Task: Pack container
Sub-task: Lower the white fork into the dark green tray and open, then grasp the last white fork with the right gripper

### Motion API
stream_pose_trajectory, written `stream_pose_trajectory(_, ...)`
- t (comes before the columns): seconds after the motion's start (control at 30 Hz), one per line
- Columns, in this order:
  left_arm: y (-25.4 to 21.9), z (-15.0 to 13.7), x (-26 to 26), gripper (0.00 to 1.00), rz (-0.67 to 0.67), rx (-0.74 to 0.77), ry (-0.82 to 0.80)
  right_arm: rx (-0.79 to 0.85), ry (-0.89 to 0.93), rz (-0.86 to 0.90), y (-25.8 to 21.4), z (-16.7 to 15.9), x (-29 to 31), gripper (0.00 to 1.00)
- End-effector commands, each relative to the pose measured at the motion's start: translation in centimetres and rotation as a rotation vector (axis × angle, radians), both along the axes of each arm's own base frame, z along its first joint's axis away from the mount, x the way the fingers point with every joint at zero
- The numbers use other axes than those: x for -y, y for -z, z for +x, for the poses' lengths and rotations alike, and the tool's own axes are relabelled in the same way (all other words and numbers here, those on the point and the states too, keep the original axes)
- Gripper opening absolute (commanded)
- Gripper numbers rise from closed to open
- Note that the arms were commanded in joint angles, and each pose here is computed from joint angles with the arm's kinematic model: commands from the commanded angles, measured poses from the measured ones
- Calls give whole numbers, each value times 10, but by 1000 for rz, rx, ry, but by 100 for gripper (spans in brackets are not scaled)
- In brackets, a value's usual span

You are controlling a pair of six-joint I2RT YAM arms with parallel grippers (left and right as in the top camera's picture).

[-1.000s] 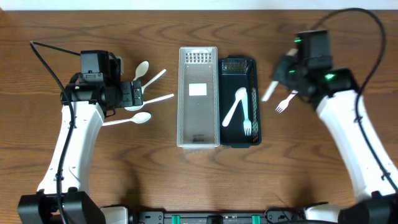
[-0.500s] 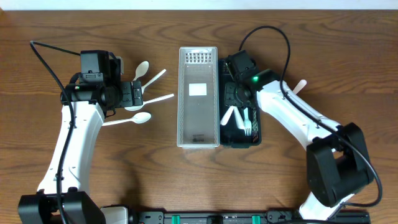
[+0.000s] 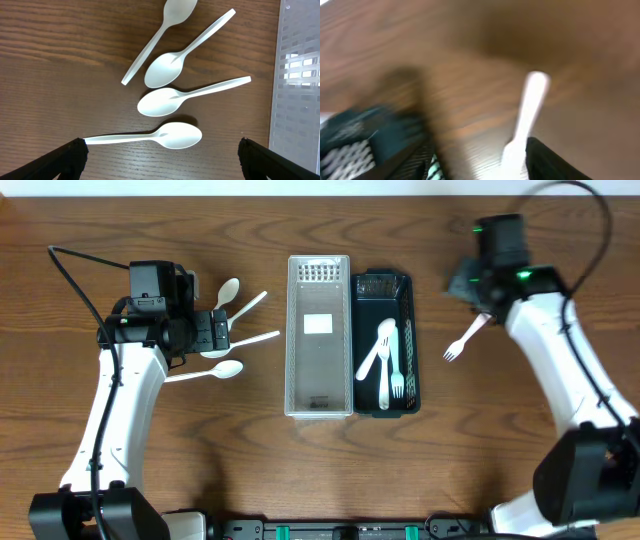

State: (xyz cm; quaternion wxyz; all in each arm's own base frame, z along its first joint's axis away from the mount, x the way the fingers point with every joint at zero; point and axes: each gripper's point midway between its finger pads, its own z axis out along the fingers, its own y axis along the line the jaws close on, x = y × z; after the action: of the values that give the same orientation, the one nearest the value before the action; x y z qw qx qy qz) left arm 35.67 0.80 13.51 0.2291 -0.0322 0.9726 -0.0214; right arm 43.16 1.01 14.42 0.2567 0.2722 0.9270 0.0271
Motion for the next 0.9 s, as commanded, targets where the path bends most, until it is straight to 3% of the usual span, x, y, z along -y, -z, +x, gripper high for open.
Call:
stream_pose_trajectory(0.0,-3,3,-1,98,6,7,11,-119,160,83,45,-7,21,61)
stream_pose_trajectory(0.2,-3,3,-1,98,6,7,11,-271,234,158,108,-14,24,61)
stream_pose_trajectory(0.43,-3,3,-1,98,6,7,11,-322,229,178,137,-14,19,62)
stream_pose_trajectory(0.87,-3,3,-1,98,6,7,11,-433,257,108,166,-34,30,45)
